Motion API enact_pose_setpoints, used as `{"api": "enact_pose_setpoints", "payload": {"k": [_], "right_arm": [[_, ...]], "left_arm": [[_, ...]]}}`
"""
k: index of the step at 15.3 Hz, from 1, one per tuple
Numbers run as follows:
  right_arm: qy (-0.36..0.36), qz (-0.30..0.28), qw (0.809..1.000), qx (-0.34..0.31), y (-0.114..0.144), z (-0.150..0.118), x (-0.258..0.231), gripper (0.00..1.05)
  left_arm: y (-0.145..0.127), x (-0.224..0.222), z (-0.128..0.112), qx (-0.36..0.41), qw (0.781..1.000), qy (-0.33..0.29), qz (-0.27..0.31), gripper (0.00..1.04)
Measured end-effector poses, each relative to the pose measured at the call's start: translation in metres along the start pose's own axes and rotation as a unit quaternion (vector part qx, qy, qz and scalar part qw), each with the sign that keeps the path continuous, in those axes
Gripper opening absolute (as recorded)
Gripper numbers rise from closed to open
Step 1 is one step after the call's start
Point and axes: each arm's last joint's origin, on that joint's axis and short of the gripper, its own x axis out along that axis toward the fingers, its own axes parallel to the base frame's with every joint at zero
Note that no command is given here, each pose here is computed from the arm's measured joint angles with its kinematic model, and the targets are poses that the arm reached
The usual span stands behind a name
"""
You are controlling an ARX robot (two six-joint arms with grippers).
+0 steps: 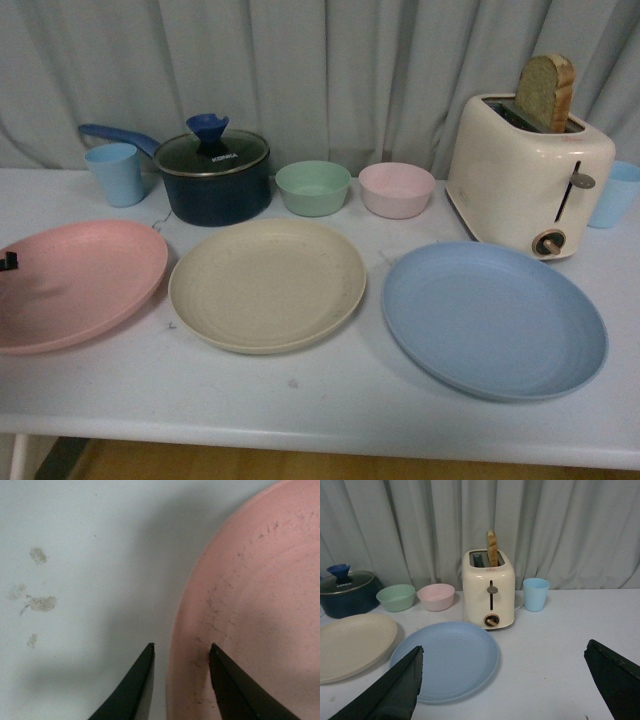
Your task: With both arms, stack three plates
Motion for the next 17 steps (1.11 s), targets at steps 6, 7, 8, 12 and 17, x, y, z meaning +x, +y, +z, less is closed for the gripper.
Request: {"api": "enact_pose_setpoints", "payload": {"k": [6, 7, 8, 12, 17], "right_arm": [[0.000, 0.000, 1.000, 0.000, 0.000, 0.000, 0.000, 0.98], [0.000, 0.000, 1.000, 0.000, 0.000, 0.000, 0.000, 0.98], [0.000, 0.000, 1.000, 0.000, 0.000, 0.000, 0.000, 0.98], [0.000, 0.000, 1.000, 0.000, 0.000, 0.000, 0.000, 0.98], [0.000, 0.000, 1.000, 0.000, 0.000, 0.000, 0.000, 0.98]], "left_arm": [[0.024, -0.032, 0.031, -0.004, 0.999, -0.031, 0.018, 0.03], [0.025, -0.046, 0.043, 0.000, 0.999, -0.048, 0.023, 0.03], [0.024, -0.063, 0.056, 0.009, 0.997, -0.066, 0.025, 0.03], [-0.043, -0.133, 0.099, 0.045, 0.983, -0.164, -0.065, 0.03], [-0.177, -0.105, 0.034, 0.116, 0.970, -0.100, -0.188, 0.03]]}}
